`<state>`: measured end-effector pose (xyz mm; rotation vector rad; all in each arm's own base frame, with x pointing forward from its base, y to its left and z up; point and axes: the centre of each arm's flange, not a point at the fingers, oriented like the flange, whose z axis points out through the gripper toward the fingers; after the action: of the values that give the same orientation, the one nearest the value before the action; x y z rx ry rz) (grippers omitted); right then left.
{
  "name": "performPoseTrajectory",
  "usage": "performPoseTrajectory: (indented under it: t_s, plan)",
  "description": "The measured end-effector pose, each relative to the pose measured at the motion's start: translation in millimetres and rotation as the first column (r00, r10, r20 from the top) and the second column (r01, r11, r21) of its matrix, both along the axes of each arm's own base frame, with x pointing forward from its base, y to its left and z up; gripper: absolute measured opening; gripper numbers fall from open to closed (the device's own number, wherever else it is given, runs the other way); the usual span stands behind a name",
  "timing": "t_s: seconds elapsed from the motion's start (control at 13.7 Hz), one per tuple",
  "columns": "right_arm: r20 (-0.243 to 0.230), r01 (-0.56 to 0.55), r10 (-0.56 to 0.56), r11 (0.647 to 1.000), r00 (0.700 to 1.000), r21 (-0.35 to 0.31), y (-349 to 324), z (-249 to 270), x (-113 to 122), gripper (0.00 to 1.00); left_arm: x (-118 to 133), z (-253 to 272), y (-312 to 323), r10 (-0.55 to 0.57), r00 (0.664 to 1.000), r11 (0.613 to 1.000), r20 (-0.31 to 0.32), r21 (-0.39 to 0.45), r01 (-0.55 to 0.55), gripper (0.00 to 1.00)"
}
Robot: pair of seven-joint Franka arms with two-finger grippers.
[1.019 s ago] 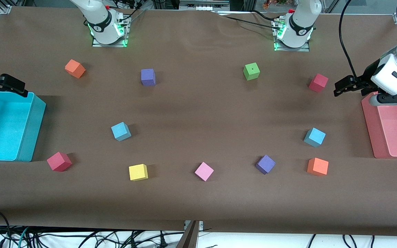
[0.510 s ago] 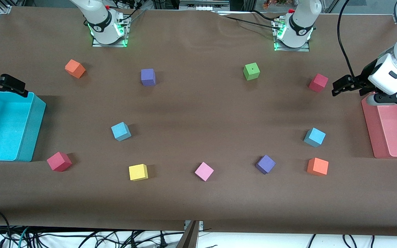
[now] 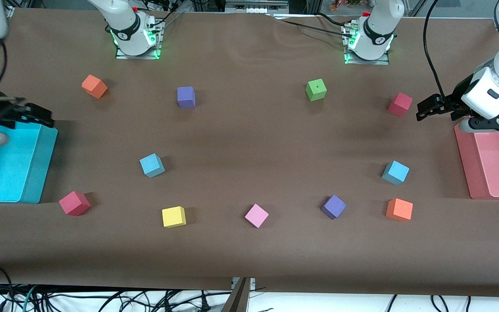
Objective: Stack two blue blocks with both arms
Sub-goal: 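Reach the right gripper down over the cyan cube near the cyan bin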
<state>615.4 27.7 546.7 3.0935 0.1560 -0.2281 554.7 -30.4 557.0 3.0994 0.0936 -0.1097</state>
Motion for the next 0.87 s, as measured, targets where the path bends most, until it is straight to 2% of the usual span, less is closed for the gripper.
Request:
performPoseTrajectory:
  t_s: [0.22,0.36,0.66,0.87]
  plan:
    - [-0.084,-0.106,0.105,0.994,0.991,-0.008,68.8,-59.6,11.8,1.00,-1.1,-0.7,0.6,-0.002,1.000,1.000,-0.010,0.000,0.002,1.00]
    - [-0.106,-0.168,0.166,0.986,0.980,-0.011,111.3,-99.4,17.7,1.00,-2.5,-1.7,1.0,-0.002,1.000,1.000,-0.022,0.001,0.002,1.00]
    - [-0.101,-0.255,0.254,0.967,0.962,0.001,141.1,-182.2,29.6,1.00,-1.7,-4.7,1.2,-0.002,1.000,1.000,-0.030,0.000,0.002,1.00]
    - [-0.078,-0.321,0.321,0.947,0.944,0.017,136.9,-234.2,25.7,1.00,-1.0,-6.4,1.2,-0.003,0.999,1.000,-0.033,0.000,0.003,1.00]
